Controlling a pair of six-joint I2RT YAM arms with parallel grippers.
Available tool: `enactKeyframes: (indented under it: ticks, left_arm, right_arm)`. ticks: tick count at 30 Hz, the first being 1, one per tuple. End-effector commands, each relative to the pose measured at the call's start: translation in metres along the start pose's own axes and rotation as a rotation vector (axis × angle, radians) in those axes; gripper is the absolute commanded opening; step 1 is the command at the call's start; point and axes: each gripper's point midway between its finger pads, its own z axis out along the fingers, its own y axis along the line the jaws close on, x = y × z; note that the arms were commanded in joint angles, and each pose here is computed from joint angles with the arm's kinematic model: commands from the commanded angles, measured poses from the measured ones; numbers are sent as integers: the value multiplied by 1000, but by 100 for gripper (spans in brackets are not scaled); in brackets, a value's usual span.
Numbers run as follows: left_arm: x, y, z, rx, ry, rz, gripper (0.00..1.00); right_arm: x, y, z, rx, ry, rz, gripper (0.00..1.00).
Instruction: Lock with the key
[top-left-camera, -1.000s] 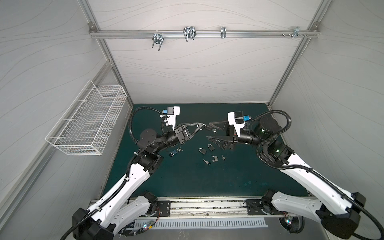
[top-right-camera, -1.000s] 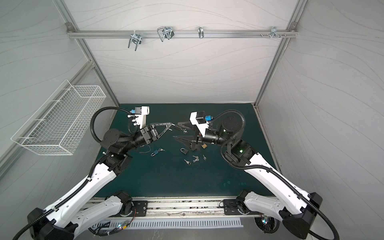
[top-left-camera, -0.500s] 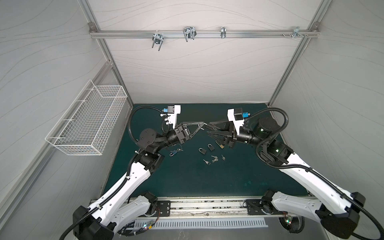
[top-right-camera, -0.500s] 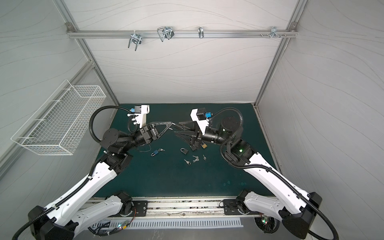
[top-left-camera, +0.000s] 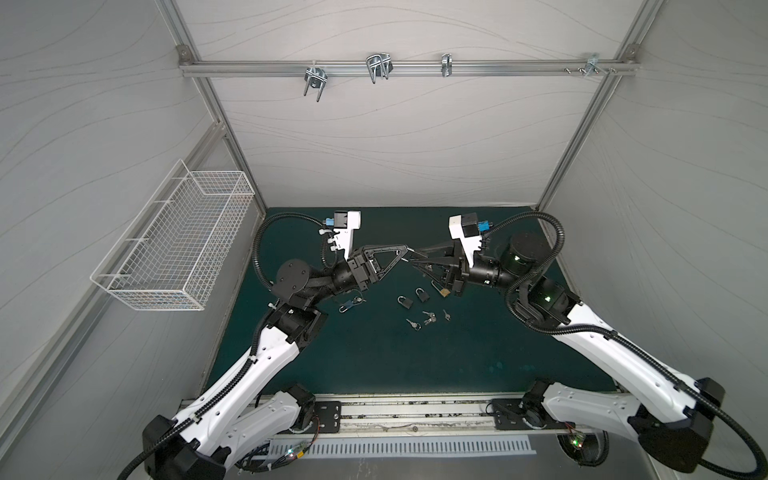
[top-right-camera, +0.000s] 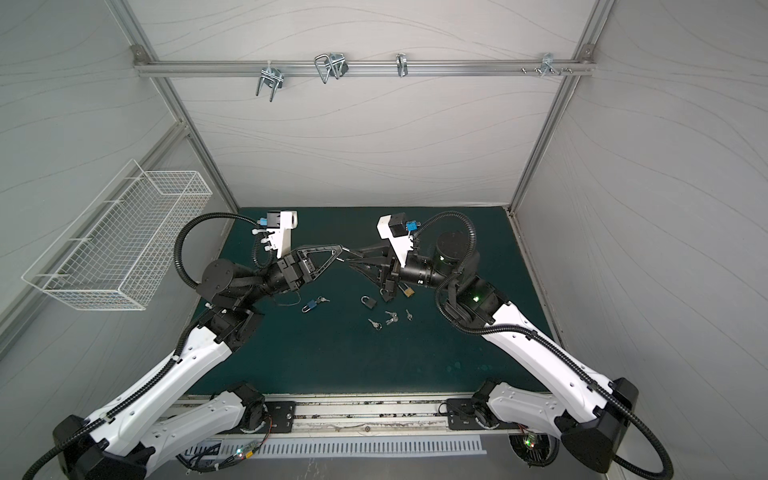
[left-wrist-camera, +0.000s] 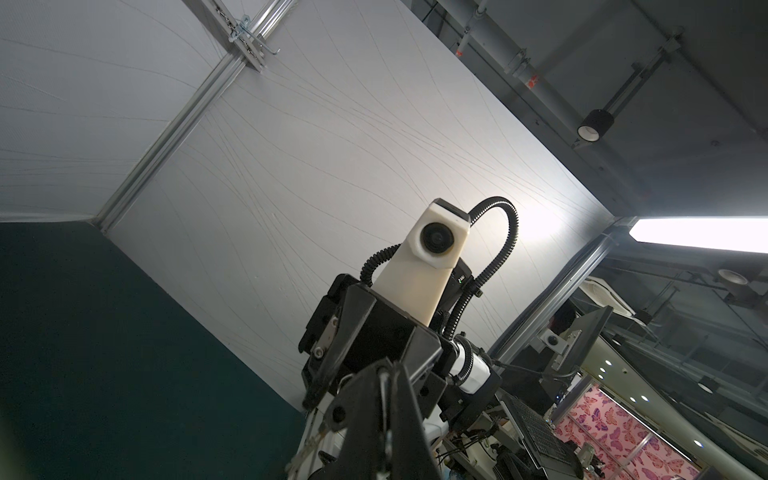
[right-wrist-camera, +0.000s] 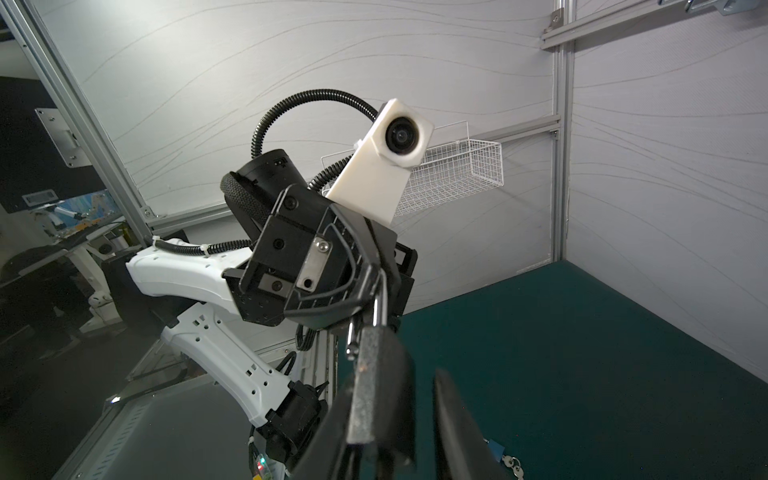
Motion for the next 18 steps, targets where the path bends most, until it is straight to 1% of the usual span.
enactKeyframes:
  ticks: [1, 3, 6, 13, 18]
  left_arm:
    - [-14, -35, -3, 84, -39, 75, 0]
    - [-13, -34, -3, 82, -38, 76, 0]
    - [-14, -33, -2, 83, -41, 73, 0]
    - [-12, -31, -4, 73, -41, 76, 0]
    - [-12, -29, -4, 66, -45, 73, 0]
  right_arm:
    - [-16, 7, -7, -5, -56, -23, 35]
    - [-14, 5, -8, 6, -57, -26, 34]
    - [-13, 5, -7, 5, -52, -19, 29]
    - [-13, 7, -8, -4, -55, -16, 26]
    - [-15, 10, -10, -11, -58, -10, 18]
